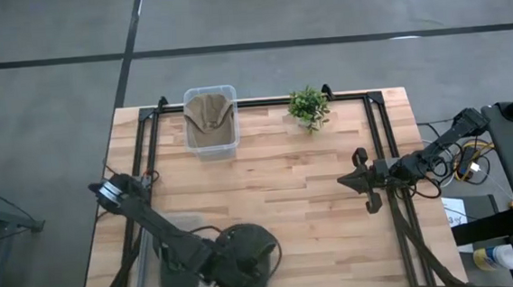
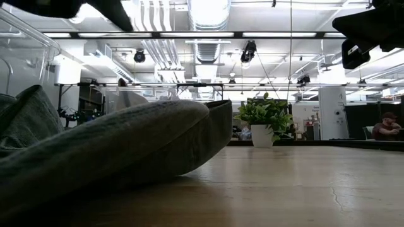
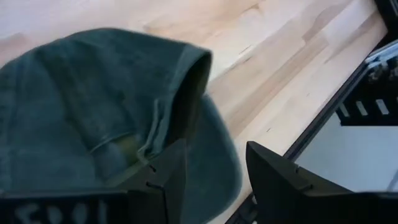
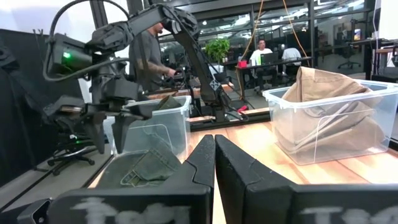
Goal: Pick & Place hat
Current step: Put the black cap into the bottom transparent bin
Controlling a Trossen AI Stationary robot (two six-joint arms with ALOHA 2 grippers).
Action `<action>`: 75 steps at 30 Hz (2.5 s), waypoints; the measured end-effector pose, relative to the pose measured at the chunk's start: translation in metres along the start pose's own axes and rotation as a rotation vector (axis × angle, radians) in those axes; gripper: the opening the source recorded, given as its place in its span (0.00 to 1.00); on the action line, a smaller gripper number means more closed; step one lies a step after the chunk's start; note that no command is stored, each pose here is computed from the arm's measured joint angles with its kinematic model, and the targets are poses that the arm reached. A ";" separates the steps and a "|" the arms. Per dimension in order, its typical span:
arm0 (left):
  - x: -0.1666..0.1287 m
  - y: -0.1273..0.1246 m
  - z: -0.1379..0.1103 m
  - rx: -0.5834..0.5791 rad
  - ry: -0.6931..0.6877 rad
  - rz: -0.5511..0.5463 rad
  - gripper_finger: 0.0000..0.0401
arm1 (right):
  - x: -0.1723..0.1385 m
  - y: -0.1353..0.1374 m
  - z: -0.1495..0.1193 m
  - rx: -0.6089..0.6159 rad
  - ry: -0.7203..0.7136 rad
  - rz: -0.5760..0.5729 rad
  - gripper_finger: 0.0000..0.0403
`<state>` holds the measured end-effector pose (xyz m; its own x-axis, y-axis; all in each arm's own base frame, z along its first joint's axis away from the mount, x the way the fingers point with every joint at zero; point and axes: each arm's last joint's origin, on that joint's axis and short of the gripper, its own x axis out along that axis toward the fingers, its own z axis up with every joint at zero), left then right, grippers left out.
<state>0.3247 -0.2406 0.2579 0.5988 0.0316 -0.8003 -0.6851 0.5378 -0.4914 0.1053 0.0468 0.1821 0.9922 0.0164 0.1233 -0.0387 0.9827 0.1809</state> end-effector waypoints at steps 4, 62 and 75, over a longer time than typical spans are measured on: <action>0.007 -0.008 0.010 -0.078 0.037 -0.051 0.39 | 0.000 0.000 0.000 0.000 0.000 0.000 0.02; 0.013 0.059 0.092 -0.209 0.443 0.577 0.39 | 0.000 0.000 0.000 0.000 0.000 0.000 0.02; 0.020 0.069 0.104 -0.291 0.553 0.595 0.39 | 0.000 0.000 0.000 0.000 0.000 0.000 0.02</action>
<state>0.3330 -0.1157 0.2436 -0.1295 -0.2162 -0.9677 -0.9449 0.3227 0.0544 0.1053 0.0469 0.1820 0.9923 0.0164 0.1230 -0.0387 0.9828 0.1808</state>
